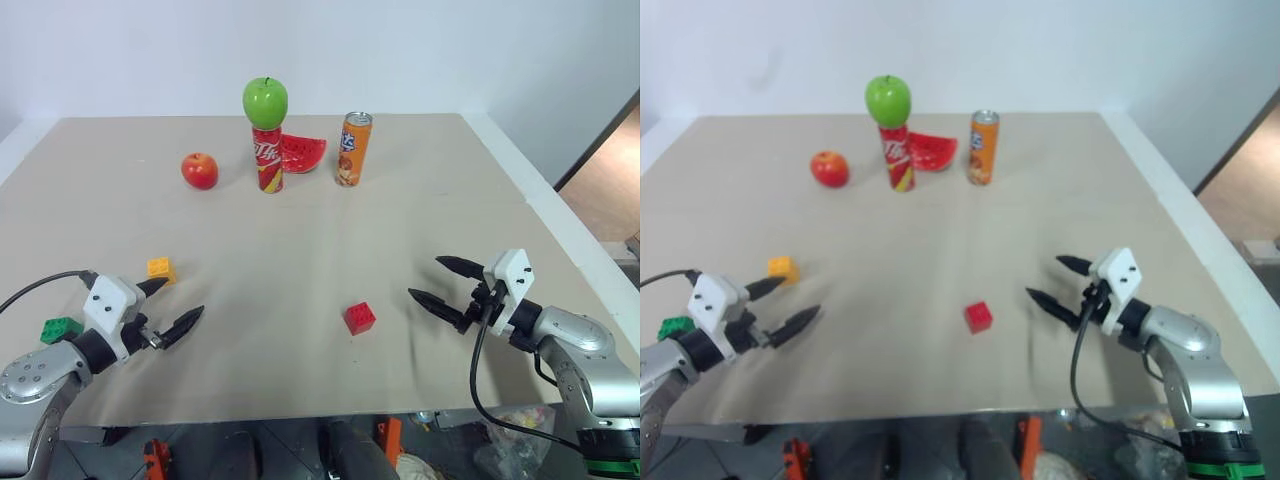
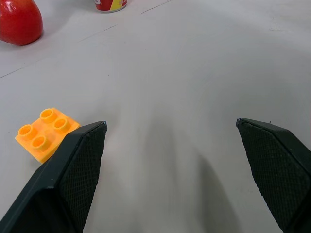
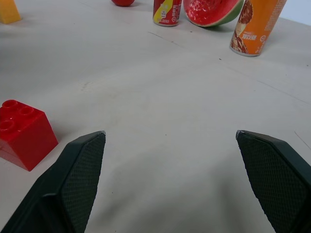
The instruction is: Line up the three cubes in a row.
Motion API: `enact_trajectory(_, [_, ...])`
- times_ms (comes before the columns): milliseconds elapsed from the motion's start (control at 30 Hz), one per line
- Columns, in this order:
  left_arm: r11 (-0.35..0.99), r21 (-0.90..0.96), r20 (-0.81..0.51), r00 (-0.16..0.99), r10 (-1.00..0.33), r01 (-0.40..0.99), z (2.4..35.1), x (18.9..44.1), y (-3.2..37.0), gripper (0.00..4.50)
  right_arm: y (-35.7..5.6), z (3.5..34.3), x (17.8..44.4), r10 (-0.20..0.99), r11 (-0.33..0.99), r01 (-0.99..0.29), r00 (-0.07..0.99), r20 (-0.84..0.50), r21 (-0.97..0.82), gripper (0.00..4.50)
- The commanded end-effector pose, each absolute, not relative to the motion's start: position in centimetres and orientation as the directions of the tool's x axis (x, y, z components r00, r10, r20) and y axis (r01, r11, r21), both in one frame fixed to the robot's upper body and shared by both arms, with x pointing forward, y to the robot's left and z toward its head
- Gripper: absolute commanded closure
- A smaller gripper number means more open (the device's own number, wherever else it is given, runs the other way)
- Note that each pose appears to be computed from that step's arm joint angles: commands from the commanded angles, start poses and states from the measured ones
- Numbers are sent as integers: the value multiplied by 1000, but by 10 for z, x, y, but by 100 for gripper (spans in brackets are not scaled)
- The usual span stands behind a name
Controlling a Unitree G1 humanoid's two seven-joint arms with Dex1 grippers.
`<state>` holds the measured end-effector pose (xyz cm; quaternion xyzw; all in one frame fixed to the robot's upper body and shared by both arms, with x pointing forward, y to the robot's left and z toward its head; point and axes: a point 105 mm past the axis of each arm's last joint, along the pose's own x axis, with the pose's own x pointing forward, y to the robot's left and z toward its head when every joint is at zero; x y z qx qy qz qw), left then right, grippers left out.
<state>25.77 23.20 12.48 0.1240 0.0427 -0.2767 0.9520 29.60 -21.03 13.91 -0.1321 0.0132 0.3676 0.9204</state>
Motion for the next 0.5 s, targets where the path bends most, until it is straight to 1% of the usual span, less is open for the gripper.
enact_trajectory(33, [802,248,-124,839,-530,543,135,256,235,8,-216,155,297,667,692,-662,739,-93,-287,0])
enact_trajectory(267, [774,224,-100,804,-586,592,138,249,237,8,-221,153,297,671,687,-668,734,-101,-286,0])
enact_trajectory(500, [767,231,-113,800,-589,598,137,246,243,8,-224,153,297,676,682,-673,729,-105,-286,0])
